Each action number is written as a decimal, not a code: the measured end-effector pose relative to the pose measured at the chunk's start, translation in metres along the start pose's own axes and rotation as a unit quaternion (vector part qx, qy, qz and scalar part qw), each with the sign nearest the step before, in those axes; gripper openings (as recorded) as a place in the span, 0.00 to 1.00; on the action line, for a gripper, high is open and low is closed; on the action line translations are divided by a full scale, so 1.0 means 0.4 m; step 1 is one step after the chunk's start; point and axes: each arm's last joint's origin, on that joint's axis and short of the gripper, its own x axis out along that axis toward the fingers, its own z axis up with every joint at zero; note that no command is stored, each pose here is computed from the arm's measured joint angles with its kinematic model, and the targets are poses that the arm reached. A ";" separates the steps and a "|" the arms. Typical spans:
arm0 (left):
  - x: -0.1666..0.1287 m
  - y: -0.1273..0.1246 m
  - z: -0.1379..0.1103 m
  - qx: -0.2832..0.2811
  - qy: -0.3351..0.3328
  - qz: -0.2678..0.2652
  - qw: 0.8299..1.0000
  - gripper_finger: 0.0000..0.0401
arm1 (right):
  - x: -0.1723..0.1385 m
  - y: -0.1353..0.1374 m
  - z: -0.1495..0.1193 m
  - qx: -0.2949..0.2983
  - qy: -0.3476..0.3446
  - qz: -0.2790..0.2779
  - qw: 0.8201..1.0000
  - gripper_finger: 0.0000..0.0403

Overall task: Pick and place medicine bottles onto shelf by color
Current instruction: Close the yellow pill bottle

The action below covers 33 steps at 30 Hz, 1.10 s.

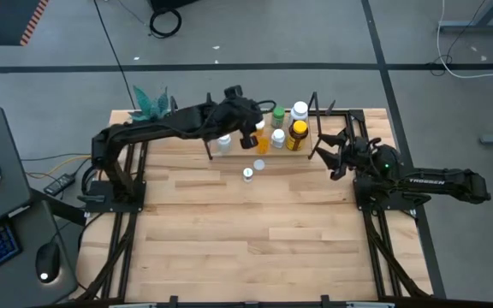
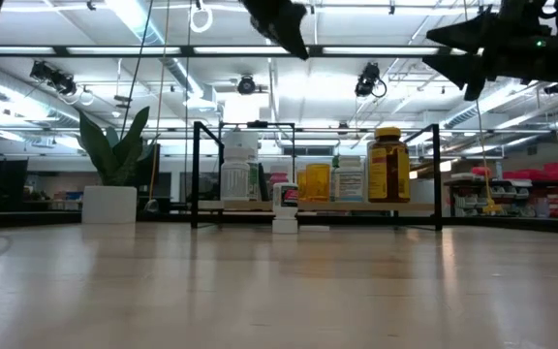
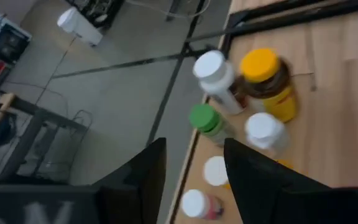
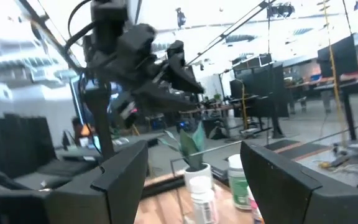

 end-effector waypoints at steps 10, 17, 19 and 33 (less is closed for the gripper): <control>-0.119 -0.084 0.016 -0.002 0.000 -0.065 0.998 0.34 | 0.018 0.025 0.030 0.052 0.038 0.035 0.997 0.66; -0.114 -0.147 -0.044 0.033 0.052 -0.092 0.994 0.25 | 0.067 0.048 0.095 0.027 0.141 0.005 0.990 0.66; -0.108 -0.154 -0.078 0.032 0.064 -0.089 0.993 0.22 | 0.081 0.051 0.102 0.023 0.169 -0.003 0.985 0.66; -0.168 -0.173 -0.268 -0.046 -0.002 -0.081 0.996 0.12 | 0.193 0.062 0.035 -0.020 0.300 -0.007 0.954 0.66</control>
